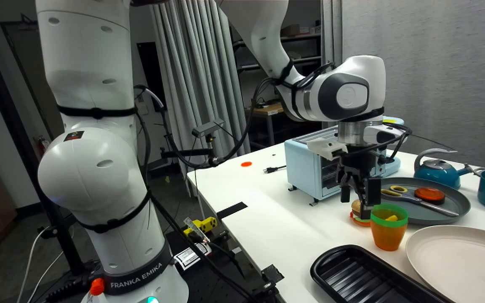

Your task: Pour the things in the green cup onto the plate

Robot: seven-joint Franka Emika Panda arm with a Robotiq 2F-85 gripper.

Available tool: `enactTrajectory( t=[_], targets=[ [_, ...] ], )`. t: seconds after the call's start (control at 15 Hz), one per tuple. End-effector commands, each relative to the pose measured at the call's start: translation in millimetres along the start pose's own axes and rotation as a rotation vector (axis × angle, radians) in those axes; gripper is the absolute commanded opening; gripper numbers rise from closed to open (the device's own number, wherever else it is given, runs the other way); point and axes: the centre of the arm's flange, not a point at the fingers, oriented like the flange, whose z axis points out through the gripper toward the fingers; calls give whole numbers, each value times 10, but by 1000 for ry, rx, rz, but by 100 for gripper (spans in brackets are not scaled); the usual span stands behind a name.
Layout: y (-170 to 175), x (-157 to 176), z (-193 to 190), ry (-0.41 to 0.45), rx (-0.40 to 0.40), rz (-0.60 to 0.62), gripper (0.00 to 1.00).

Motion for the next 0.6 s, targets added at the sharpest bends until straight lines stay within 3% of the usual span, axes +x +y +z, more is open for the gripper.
enactTrajectory(
  t=[0.0, 0.53],
  targets=[
    [10, 266, 34, 37, 7, 51, 100],
    [-46, 469, 141, 41, -11, 65, 100]
  ],
)
